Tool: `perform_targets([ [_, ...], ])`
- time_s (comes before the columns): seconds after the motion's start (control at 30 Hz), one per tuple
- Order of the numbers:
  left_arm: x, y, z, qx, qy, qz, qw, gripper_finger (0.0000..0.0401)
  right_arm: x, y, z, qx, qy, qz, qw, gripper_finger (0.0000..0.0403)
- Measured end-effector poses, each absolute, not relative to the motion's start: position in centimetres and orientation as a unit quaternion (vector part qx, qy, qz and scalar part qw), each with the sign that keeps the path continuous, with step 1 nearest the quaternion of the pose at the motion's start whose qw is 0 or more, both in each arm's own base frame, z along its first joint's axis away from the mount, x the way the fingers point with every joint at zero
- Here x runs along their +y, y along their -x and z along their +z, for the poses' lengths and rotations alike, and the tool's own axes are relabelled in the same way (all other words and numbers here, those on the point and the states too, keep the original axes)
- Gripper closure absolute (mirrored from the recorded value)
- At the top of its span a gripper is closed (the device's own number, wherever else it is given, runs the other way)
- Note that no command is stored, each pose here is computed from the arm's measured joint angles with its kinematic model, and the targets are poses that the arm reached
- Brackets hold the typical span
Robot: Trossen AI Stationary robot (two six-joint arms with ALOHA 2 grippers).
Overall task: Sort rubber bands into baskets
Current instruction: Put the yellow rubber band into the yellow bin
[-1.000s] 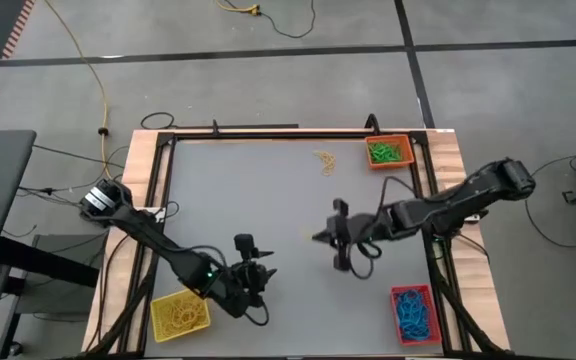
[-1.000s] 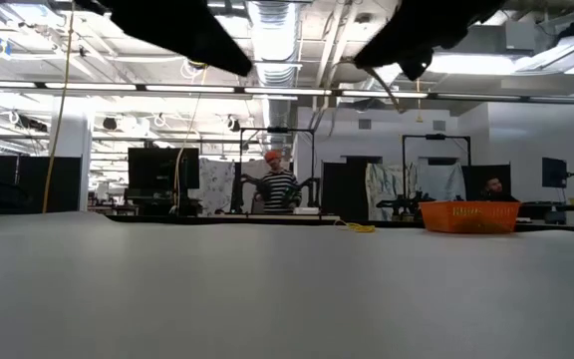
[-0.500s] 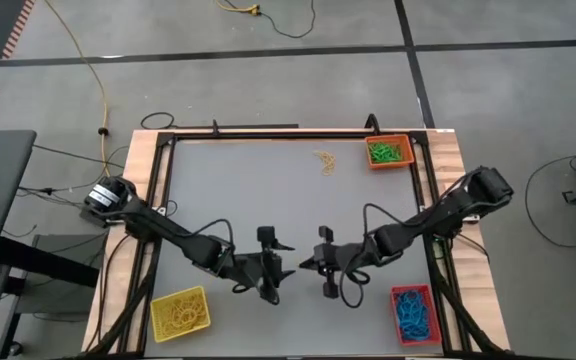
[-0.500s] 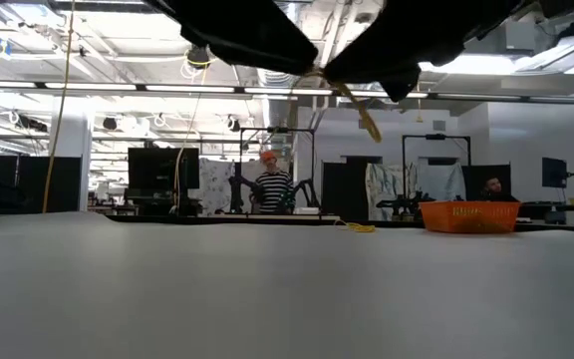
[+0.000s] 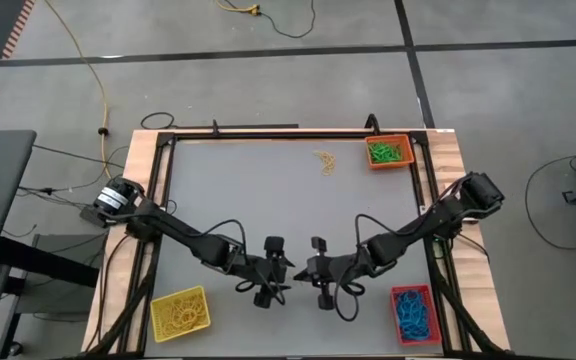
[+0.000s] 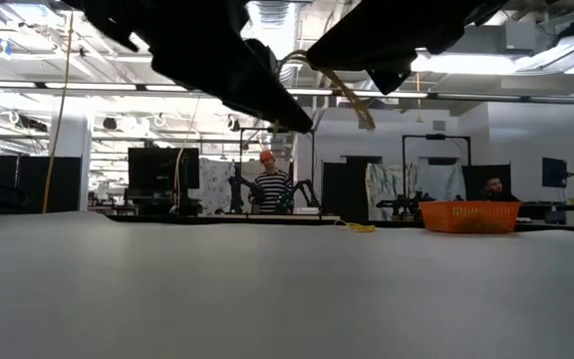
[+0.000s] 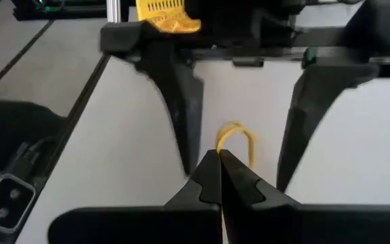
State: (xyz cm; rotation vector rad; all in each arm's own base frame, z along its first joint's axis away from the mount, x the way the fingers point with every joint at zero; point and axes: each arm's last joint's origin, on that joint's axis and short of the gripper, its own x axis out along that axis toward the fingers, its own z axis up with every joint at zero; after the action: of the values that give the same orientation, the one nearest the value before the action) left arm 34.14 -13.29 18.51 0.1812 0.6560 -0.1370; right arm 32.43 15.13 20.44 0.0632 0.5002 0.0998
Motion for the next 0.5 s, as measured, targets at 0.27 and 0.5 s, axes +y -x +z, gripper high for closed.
perform_targets([
  [0.27,-13.49,-34.15,18.65,0.311,-0.092,-0.051,0.945,0.0159,15.02,-32.29,20.18,0.262,-0.026,0.046,0.964,0.0381],
  [0.5,-13.77,-33.94,18.62,0.310,-0.106,-0.029,0.944,0.0251,14.95,-32.18,19.99,0.273,-0.022,0.044,0.961,0.0378],
])
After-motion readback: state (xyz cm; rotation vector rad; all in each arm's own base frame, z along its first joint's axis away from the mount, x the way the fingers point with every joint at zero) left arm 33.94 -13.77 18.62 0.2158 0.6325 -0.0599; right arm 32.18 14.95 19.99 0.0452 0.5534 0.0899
